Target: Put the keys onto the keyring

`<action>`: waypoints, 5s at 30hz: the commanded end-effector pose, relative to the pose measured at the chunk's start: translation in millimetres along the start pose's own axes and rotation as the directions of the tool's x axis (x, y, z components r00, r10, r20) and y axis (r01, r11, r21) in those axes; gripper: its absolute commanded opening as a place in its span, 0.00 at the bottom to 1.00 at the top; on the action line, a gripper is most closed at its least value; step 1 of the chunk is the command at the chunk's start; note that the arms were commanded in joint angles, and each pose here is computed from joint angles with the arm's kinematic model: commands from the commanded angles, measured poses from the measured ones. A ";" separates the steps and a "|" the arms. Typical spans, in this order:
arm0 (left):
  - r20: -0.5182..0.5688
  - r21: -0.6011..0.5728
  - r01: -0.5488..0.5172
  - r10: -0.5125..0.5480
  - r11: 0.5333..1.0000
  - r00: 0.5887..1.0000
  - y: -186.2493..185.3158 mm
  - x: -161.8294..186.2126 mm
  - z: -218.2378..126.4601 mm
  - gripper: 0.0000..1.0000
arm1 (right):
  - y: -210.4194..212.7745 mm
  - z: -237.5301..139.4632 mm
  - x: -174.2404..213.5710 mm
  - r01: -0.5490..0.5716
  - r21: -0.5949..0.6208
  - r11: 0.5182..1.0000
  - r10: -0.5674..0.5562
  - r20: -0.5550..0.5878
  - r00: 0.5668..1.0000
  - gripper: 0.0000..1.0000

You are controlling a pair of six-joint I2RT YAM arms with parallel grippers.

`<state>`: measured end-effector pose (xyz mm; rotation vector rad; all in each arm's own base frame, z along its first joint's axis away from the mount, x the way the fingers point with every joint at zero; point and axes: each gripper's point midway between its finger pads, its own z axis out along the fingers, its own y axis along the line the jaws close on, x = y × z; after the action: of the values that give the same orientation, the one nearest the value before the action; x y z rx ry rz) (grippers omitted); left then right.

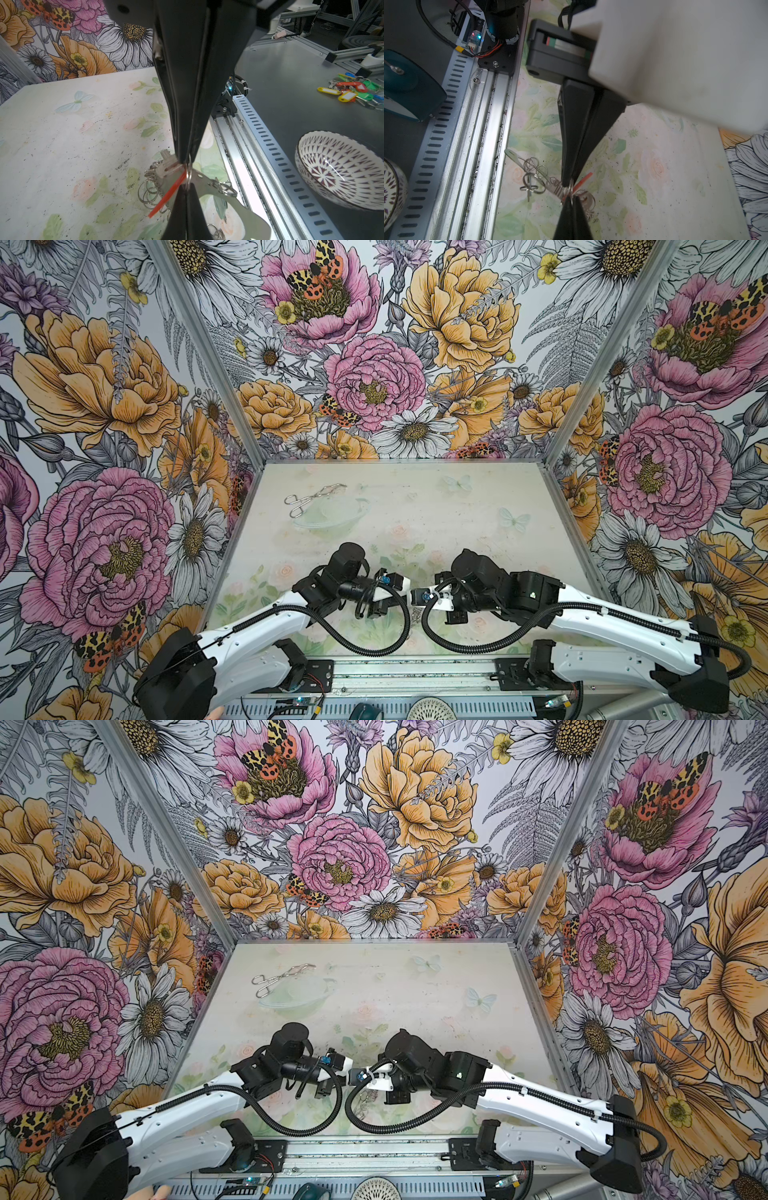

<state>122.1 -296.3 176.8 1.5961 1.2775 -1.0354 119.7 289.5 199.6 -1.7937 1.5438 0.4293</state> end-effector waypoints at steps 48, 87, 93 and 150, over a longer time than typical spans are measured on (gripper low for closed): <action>0.044 0.067 -0.130 0.127 0.989 0.991 -12.8 -23.2 10.6 0.00 | -8.9 12.3 -12.5 -0.081 -0.071 0.994 0.081 0.003 0.997 0.04; 0.086 -0.097 -0.114 0.123 0.989 0.989 9.1 -21.8 -3.9 0.00 | -34.1 -2.8 0.0 -0.208 0.078 0.975 0.206 0.039 0.978 0.29; 0.079 -0.118 -0.108 0.118 0.987 0.990 14.0 -19.9 -5.6 0.00 | -45.2 -17.4 -0.3 -0.225 0.144 0.964 0.219 0.053 0.974 0.31; 0.050 -0.159 -0.067 0.075 0.985 0.996 25.1 -13.2 -6.8 0.11 | -38.6 2.1 -1.4 -0.218 0.063 0.974 0.219 -0.002 0.976 0.00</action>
<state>142.9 -295.9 183.8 1.4866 1.2463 -0.9090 141.7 290.0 194.3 -1.6473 1.7772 0.5351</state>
